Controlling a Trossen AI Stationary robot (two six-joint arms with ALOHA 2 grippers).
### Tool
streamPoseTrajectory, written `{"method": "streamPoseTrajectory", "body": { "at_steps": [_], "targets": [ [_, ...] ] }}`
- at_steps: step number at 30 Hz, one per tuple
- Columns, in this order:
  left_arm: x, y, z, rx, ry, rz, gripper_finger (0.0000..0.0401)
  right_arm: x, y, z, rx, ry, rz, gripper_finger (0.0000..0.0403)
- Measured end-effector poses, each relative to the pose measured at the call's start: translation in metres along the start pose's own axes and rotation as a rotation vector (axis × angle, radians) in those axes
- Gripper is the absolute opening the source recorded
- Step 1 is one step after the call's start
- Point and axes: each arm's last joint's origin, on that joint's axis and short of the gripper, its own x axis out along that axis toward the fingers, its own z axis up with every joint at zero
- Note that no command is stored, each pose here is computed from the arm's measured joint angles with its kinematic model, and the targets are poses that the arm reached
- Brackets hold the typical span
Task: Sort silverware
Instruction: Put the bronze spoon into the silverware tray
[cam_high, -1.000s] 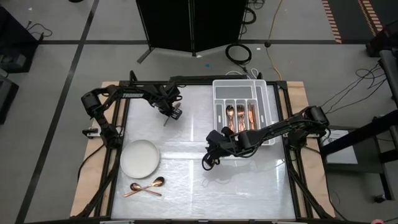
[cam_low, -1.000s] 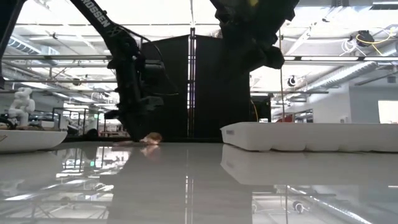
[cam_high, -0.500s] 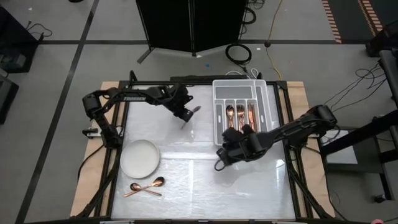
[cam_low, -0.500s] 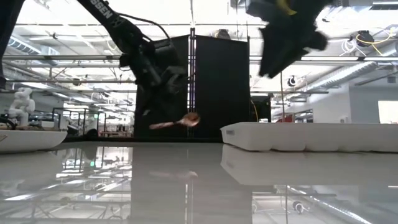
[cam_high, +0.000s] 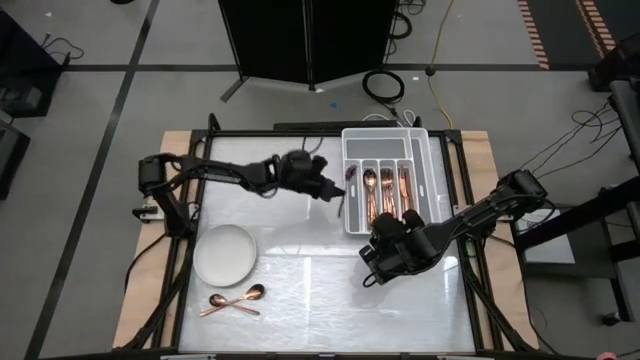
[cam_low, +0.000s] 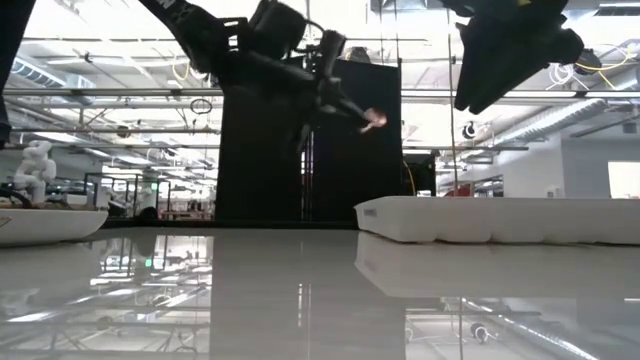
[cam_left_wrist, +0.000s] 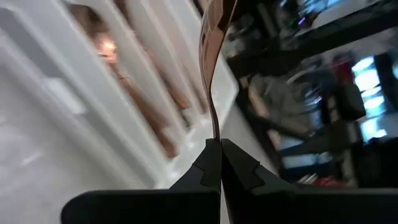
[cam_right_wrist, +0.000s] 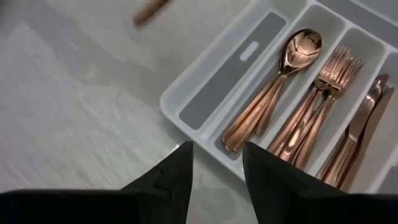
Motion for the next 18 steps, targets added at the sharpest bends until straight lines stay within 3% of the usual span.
{"method": "streamPoseTrajectory", "body": {
  "at_steps": [4,8,11,15,18],
  "targets": [
    [0.027,0.005,-0.02,-0.096,-0.044,-0.017,0.0,0.0,0.001,0.0,0.006,-0.001,0.006,0.0132],
    [0.053,0.034,-0.029,-0.246,-0.111,0.029,0.0,-0.001,0.002,0.0,0.012,-0.002,0.02,0.0132],
    [0.069,0.049,-0.025,-0.324,-0.173,-0.046,0.0,-0.002,0.004,-0.002,0.009,-0.003,0.032,0.0132],
    [0.086,0.053,-0.014,-0.342,-0.193,-0.097,0.0,-0.004,0.004,-0.004,0.003,-0.001,0.037,0.0132],
    [0.101,0.054,-0.014,-0.352,-0.162,-0.05,0.0,-0.003,0.004,-0.004,0.003,-0.001,0.035,0.0132]
  ]
}}
